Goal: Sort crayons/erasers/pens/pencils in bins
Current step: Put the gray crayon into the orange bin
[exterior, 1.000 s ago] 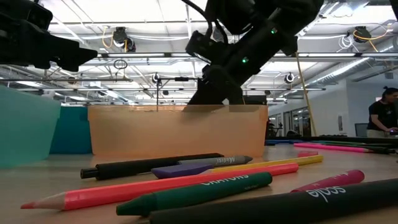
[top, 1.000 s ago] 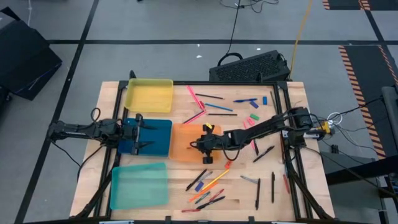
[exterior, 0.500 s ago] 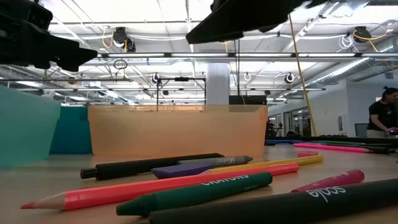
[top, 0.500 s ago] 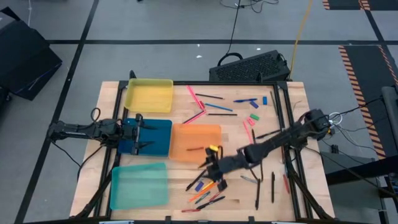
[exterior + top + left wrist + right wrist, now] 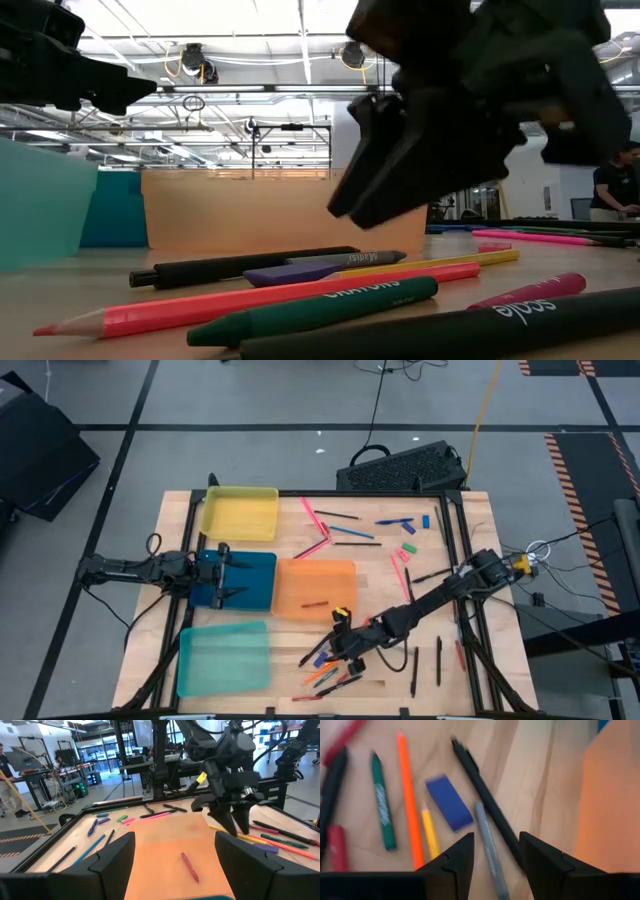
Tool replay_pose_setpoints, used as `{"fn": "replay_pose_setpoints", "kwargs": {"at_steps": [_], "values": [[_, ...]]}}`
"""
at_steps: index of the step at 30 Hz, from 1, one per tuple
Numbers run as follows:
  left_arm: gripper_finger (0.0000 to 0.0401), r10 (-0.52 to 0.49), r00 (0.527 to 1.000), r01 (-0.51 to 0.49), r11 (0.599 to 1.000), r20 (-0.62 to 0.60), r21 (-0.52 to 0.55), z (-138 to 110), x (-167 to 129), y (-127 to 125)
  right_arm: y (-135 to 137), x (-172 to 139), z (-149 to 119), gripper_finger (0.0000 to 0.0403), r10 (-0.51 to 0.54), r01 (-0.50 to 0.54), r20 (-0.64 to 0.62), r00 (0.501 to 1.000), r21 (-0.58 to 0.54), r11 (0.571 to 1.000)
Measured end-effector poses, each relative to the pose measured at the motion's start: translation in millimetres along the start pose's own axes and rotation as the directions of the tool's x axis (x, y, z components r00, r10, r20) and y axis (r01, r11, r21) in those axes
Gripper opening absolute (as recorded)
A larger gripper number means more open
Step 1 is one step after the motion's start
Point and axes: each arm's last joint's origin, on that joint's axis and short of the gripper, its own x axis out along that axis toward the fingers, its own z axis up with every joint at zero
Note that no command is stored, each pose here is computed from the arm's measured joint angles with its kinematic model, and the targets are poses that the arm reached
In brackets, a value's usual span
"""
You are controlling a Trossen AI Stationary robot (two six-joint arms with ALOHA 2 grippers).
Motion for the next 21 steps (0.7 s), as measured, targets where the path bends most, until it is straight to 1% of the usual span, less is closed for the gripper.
{"fn": "replay_pose_setpoints", "kwargs": {"at_steps": [6, 10, 17, 21], "values": [[0.0274, 0.000, 1.000, 0.000, 1.000, 0.001, 0.000, 0, 0, 0, -6, 1, -6, 0.0128, -0.006, 0.006, -0.061, 0.998, 0.003, 1.000], [0.0274, 0.000, 1.000, 0.000, 1.000, 0.000, 0.000, 0, 0, 0, -7, 2, -7, 0.0114, 0.064, -0.063, -0.058, 0.996, 0.017, 0.998], [0.0274, 0.000, 1.000, 0.000, 1.000, 0.001, 0.000, 0, 0, 0, -8, 4, -25, 0.0090, 0.061, -0.060, -0.081, 0.995, 0.023, 0.998], [0.0274, 0.000, 1.000, 0.000, 1.000, 0.001, 0.000, 0, 0, 0, -7, 4, -34, 0.0079, 0.060, -0.060, -0.064, 0.996, 0.013, 0.998]]}}
